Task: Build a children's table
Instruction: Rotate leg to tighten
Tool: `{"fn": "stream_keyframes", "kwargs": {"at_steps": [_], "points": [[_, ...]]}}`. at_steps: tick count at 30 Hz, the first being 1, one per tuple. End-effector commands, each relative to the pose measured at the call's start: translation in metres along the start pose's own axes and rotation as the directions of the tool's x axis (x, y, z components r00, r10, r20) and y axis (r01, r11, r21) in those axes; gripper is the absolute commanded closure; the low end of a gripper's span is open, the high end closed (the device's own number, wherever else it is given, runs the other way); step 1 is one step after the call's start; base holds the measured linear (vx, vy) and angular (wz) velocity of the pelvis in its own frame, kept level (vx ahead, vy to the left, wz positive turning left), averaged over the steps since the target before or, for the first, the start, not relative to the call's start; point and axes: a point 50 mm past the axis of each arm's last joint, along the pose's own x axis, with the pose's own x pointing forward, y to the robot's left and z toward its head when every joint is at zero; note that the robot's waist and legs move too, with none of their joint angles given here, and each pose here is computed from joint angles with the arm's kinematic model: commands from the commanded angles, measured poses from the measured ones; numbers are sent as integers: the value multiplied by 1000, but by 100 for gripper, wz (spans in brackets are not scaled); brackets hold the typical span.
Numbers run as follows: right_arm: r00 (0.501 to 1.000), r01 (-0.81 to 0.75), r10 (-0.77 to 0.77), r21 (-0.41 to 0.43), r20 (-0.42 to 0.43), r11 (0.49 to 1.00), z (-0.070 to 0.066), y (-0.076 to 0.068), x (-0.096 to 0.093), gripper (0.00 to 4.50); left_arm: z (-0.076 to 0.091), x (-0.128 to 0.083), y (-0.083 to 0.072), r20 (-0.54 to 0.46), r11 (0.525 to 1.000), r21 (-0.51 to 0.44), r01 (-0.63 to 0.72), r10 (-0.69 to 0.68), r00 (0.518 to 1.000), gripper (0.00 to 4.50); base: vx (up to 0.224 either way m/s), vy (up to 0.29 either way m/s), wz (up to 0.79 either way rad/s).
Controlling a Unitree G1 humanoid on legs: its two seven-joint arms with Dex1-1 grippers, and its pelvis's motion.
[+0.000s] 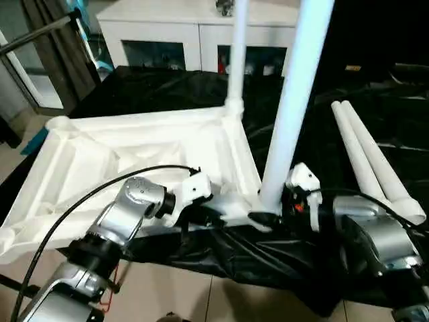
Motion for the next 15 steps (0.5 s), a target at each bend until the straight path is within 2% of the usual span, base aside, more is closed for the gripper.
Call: {"fn": "stream_keyframes", "kwargs": {"at_steps": [1,6,8,9,10,11,12,14,15], "points": [[991,-132,132,-6,10,991,4,16,16,148,17,13,-7,47,994,73,78,-82,996,450,0,0,0],[995,-101,101,2,10,995,2,15,19,172,18,14,-4,54,997,58,41,-44,998,450,0,0,0],[999,-35,34,15,18,999,1,11,23,173,20,17,1,71,999,40,-12,10,997,450,0,0,0],[999,51,-51,36,16,998,-1,5,28,173,22,19,4,75,998,19,-56,54,996,450,0,0,0],[976,218,-219,75,14,973,-4,-6,37,174,26,23,11,81,991,-17,-129,130,988,450,0,0,0],[973,228,-230,78,14,970,-4,-6,37,175,27,24,11,81,991,-20,-134,135,987,450,0,0,0],[933,357,-359,137,-10,924,-9,-15,43,175,30,28,16,73,980,-49,-195,198,978,450,0,0,0],[905,424,-424,184,-44,887,-14,-19,47,175,34,32,19,71,968,-74,-239,244,967,450,0,0,0],[884,464,-463,234,-65,854,-18,-19,54,176,42,39,21,79,953,-111,-281,291,954,450,0,0,0]]}}
